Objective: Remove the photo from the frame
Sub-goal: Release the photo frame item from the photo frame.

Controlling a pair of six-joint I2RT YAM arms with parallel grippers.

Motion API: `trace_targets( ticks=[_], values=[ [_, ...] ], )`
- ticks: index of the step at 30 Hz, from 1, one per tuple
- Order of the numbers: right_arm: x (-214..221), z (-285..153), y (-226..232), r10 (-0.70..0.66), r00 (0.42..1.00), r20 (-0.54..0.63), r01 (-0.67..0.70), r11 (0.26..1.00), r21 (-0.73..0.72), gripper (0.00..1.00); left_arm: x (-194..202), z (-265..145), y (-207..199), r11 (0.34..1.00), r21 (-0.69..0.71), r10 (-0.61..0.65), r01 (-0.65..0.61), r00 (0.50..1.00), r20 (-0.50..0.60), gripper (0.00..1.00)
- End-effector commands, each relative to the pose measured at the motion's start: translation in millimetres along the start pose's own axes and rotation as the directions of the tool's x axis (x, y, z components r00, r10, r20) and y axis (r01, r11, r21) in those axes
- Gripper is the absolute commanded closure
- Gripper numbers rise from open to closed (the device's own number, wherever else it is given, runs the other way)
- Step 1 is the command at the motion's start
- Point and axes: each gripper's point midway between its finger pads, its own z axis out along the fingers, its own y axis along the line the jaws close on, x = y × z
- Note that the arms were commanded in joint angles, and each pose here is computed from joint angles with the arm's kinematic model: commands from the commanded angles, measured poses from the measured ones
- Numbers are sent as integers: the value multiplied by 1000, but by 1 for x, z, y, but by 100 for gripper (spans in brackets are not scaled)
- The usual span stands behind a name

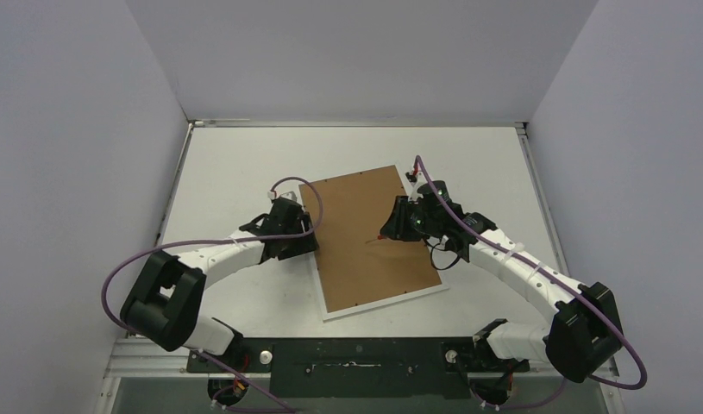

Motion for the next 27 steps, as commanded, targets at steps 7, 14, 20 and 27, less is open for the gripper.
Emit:
trace_targets(
  ticks=[7, 14, 20, 27],
  values=[
    [-15, -5, 11, 7, 998, 57, -4, 999, -47, 100, -4, 16, -3, 986, -139, 89, -89, 996, -5, 59],
    [-16, -9, 9, 9, 998, 64, -6, 999, -34, 100, 24, 22, -3, 965, -147, 205, -215, 975, -85, 82],
    [-15, -12, 4, -4, 998, 69, 4, 1000, -7, 100, 47, 23, -23, 936, 16, 350, -350, 930, -110, 95],
    [-9, -6, 4, 2, 999, 55, 0, 1000, -29, 100, 49, 22, -38, 892, 138, 442, -431, 895, -63, 100]
  ],
)
